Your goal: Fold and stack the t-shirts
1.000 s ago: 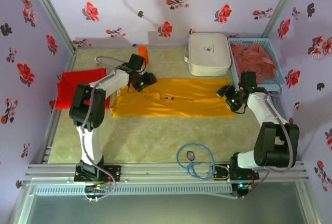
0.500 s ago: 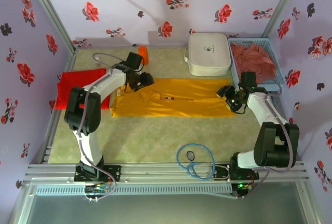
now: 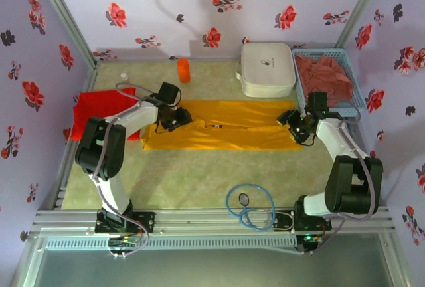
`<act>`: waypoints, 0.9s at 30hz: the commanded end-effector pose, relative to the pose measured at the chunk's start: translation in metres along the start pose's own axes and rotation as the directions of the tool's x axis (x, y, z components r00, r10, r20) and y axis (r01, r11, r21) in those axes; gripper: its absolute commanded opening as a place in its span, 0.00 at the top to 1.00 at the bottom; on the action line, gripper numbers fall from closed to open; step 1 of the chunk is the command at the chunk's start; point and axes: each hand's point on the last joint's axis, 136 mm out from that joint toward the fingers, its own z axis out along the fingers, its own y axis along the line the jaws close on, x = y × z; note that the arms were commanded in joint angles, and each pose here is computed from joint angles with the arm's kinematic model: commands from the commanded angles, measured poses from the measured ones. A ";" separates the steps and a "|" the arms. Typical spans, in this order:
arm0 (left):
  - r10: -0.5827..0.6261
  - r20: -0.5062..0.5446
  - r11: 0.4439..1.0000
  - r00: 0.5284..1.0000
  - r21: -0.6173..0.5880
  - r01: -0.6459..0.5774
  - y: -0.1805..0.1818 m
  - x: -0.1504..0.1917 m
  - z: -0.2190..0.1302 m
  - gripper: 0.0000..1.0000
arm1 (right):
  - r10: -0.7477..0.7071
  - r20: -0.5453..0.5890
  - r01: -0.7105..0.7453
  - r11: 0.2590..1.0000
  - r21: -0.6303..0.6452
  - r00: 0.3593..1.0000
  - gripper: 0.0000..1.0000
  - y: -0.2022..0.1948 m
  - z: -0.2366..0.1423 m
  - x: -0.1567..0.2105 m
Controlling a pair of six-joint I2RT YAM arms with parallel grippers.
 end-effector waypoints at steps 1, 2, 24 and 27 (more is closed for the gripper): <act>0.000 0.008 1.000 1.000 0.017 0.000 -0.009 -0.005 0.009 0.53 | -0.014 -0.020 0.014 1.000 0.006 1.000 0.32 -0.003 0.001 0.007; -0.001 0.008 1.000 1.000 0.015 0.001 -0.008 -0.006 0.010 0.53 | -0.015 -0.018 0.015 1.000 0.007 1.000 0.32 -0.003 0.000 0.007; 0.053 0.056 0.999 0.997 -0.011 -0.052 -0.025 -0.035 0.014 1.00 | -0.013 -0.024 0.013 1.000 0.010 1.000 0.33 -0.004 0.003 0.007; 0.075 0.060 0.997 0.995 -0.008 -0.074 -0.034 -0.041 0.011 1.00 | -0.013 -0.022 0.013 1.000 0.008 1.000 0.33 -0.003 0.003 0.006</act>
